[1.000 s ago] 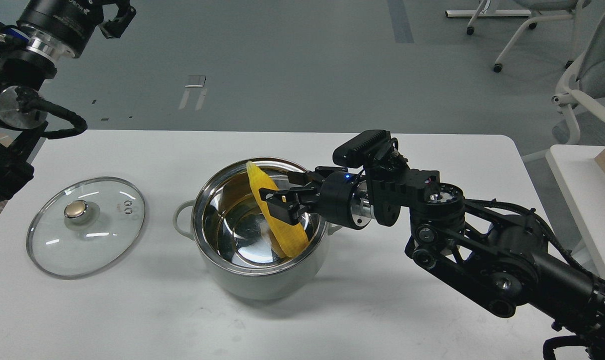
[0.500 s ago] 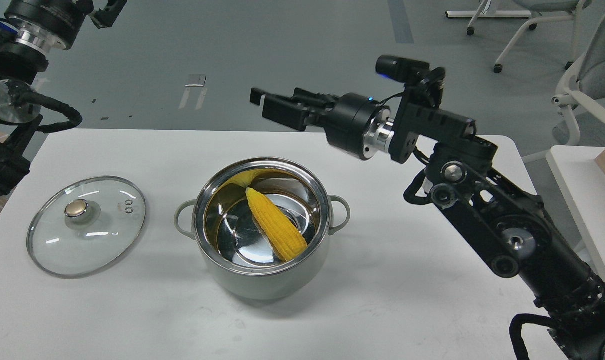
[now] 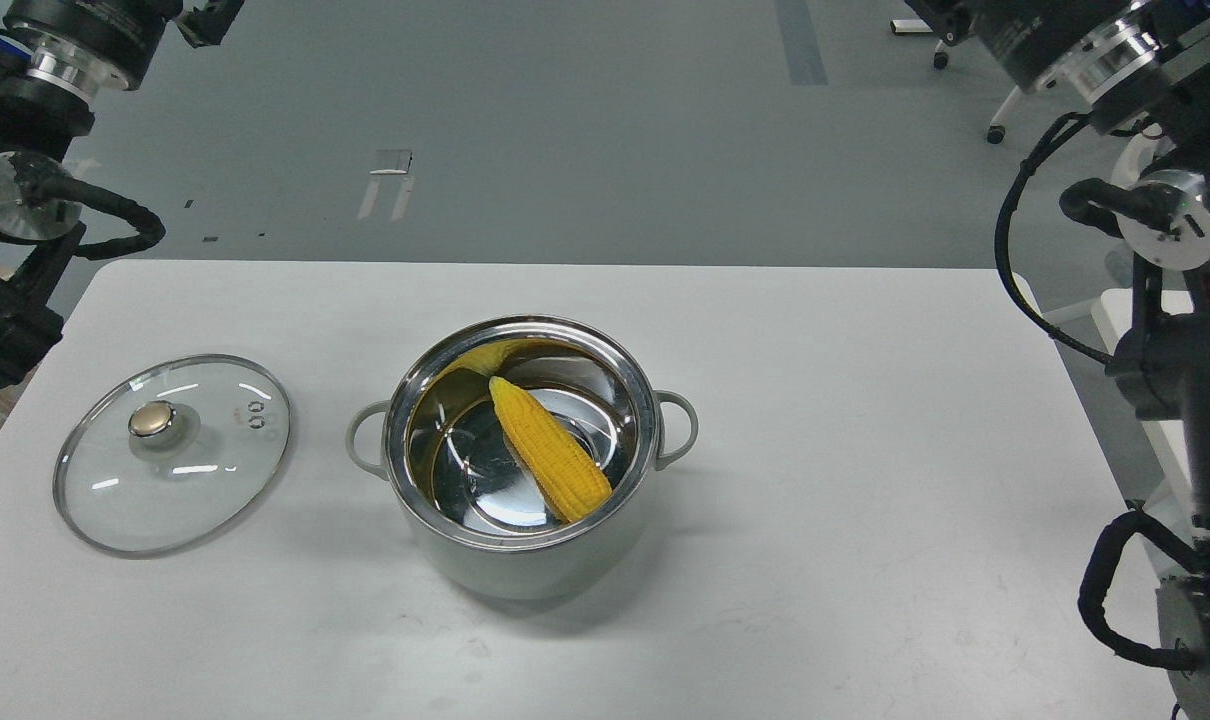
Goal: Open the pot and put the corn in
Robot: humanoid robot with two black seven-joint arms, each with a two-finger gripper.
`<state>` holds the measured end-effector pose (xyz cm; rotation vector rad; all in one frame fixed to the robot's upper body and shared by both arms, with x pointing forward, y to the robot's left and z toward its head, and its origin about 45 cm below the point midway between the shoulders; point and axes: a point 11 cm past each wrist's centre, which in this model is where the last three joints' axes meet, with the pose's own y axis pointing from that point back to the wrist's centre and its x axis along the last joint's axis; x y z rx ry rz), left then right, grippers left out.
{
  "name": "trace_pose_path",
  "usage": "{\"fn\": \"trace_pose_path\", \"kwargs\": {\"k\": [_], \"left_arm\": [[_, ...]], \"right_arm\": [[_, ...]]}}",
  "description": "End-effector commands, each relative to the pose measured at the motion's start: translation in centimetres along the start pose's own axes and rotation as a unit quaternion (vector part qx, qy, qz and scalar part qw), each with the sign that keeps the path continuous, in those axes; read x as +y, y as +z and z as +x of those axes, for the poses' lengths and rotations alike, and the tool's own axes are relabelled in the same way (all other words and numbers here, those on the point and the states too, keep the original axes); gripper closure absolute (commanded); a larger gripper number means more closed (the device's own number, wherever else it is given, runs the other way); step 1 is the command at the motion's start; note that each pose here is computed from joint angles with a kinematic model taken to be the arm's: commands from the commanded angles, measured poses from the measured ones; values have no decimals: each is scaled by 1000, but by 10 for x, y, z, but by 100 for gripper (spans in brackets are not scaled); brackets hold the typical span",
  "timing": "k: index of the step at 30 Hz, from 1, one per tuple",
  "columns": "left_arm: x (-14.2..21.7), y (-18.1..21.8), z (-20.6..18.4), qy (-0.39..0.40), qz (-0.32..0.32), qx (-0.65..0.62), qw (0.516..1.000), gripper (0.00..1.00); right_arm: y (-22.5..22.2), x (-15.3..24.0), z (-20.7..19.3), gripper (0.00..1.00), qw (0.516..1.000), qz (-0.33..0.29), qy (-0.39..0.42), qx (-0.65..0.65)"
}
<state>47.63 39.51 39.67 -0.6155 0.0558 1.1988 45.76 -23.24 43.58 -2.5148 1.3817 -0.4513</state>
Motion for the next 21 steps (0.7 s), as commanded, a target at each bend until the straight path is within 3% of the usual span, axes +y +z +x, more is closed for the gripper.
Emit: {"fn": "trace_pose_path", "kwargs": {"k": [1, 7, 21], "left_arm": [[2, -4, 4, 7, 3, 2, 1000, 2], [0, -19, -3, 3, 9, 16, 1000, 2], [-2, -23, -6, 1, 9, 22, 1000, 2]], "right_arm": [[16, 15, 62, 0, 993, -8, 65, -101], [24, 35, 108, 0, 964, 33, 124, -234], [47, 51, 123, 0, 927, 76, 172, -323]]}}
